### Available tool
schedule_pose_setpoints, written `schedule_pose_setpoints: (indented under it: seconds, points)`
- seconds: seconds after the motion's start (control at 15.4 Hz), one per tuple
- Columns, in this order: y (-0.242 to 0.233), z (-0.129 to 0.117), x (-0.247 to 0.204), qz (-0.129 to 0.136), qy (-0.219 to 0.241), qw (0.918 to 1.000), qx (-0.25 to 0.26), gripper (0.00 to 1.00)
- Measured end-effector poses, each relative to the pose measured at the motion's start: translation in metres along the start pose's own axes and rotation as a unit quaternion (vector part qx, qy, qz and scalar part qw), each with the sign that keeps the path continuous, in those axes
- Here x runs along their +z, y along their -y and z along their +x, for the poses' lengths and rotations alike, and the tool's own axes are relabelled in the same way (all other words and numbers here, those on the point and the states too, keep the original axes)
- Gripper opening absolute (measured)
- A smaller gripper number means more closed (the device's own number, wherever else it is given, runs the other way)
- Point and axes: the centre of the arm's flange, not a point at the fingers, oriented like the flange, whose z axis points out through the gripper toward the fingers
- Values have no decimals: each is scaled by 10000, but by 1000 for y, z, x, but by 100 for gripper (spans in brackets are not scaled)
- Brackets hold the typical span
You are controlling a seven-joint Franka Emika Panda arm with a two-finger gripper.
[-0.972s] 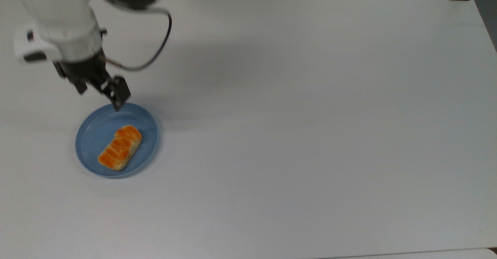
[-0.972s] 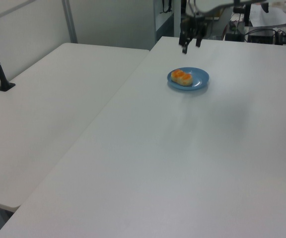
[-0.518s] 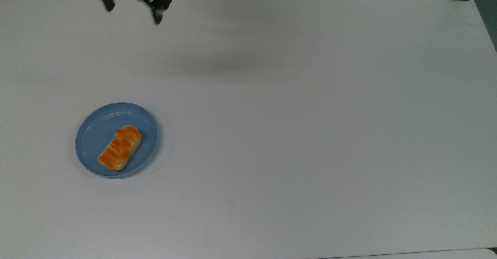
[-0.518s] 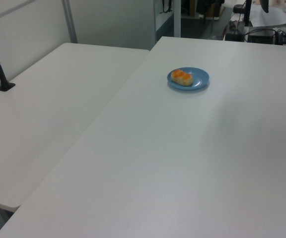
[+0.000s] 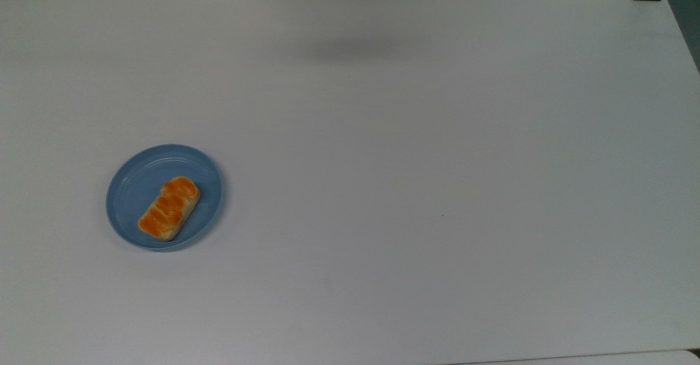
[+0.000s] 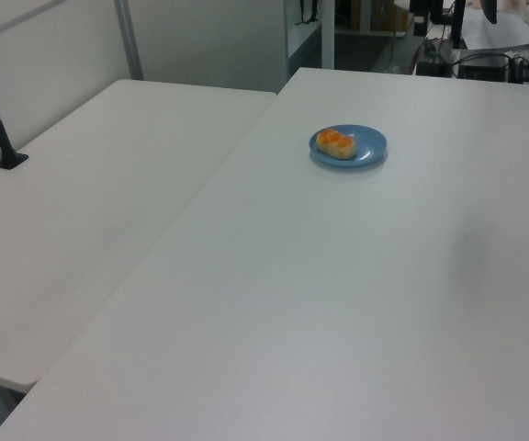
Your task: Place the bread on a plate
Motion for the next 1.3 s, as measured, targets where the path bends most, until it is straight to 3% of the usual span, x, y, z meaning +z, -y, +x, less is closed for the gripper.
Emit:
schedule_pose_setpoints:
  seconds: [0.26,1.3]
  points:
    - [6,9,18,8,-369,9993,-68,100]
    - [-20,17,38,-1,-437,9990,39,100]
